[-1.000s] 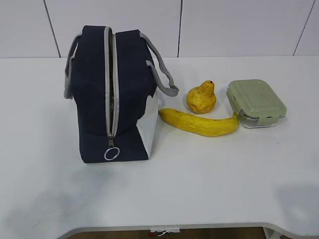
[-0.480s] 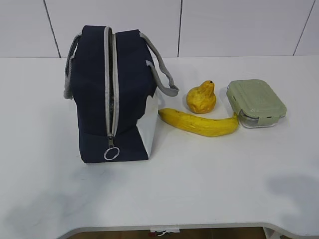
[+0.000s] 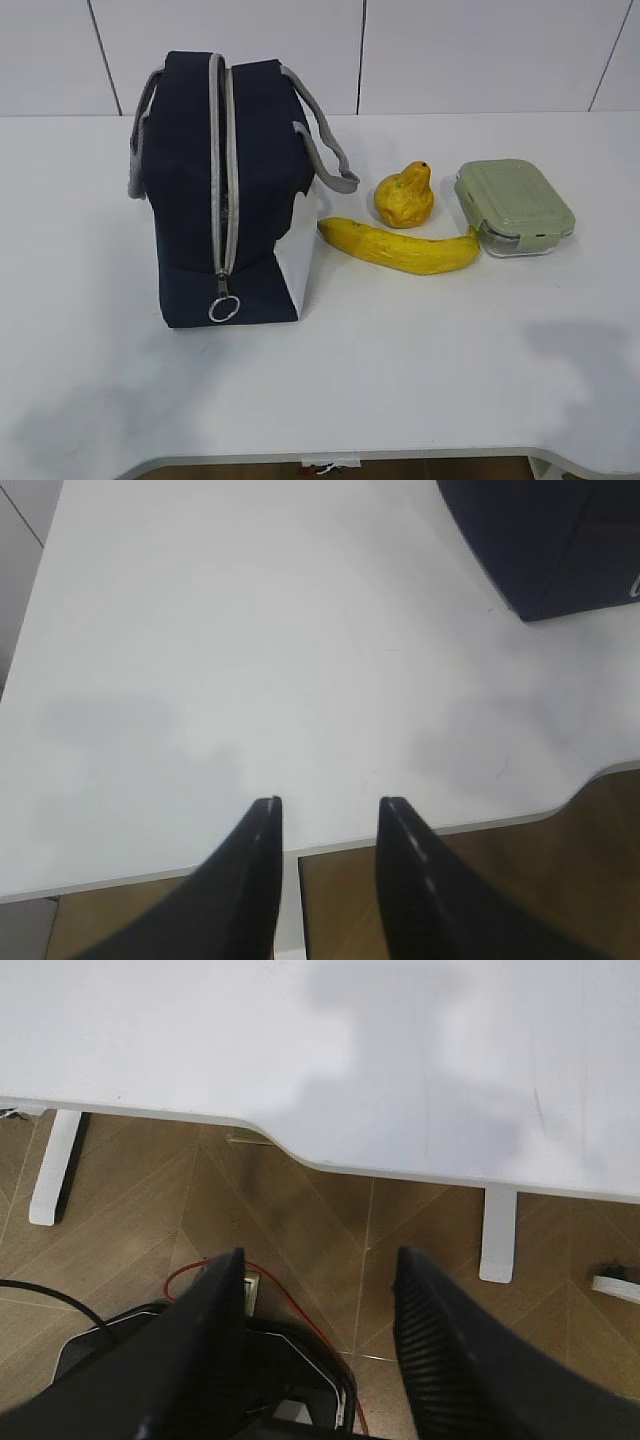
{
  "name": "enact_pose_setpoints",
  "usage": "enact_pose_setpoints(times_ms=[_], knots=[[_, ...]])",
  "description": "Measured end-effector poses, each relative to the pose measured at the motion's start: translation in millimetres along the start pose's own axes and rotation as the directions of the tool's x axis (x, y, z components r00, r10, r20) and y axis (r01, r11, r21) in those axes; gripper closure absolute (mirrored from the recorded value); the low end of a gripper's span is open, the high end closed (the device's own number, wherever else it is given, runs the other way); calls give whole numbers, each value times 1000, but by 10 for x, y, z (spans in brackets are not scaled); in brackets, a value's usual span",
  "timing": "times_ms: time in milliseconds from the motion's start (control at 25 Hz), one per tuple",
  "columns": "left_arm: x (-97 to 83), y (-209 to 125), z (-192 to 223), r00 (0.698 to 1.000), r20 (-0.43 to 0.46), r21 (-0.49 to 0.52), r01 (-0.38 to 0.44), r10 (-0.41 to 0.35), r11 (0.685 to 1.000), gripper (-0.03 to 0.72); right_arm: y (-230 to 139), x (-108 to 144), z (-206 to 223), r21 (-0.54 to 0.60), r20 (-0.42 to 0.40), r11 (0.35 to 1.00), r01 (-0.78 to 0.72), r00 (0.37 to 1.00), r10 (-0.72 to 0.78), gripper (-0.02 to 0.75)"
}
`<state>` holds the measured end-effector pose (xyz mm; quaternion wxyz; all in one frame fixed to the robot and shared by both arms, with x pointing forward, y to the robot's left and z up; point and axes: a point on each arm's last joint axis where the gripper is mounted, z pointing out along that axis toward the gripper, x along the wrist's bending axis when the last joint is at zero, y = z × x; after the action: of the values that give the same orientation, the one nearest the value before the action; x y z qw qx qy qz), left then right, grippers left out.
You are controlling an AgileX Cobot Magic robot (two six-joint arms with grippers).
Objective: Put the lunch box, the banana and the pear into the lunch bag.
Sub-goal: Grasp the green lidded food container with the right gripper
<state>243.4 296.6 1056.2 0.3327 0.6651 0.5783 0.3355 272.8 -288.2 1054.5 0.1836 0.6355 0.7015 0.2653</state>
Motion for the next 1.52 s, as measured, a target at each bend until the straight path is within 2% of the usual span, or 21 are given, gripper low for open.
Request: enact_pose_setpoints(times_ms=[400,720,960,1040,1200,1520], knots=[[0,0,0,1000,0,0,0,0,1000,444,535,-9,215,11,14,1000,-9,1000,9,340],[1,0,0,1000,-1,0,-1,1,1000,444,1313,-8,523,94,22,995,-16,1000,14,340],[1,1,0,1000,-1,-2,-1,1,1000,444,1912,-5,712,90,21,996,9,1000,-11,340],[1,1,0,1000,-1,-2,-1,1,1000,444,2084,-14,746,90,6,996,11,1000,-12,340],[1,1,0,1000,-1,-2,-1,1,1000,444,2343,-112,848,127,-76,992,-8,997,18,340],[1,1,0,1000,-1,-2,-1,1,1000,444,2569,-552,1007,178,-247,981,-80,961,124,340]])
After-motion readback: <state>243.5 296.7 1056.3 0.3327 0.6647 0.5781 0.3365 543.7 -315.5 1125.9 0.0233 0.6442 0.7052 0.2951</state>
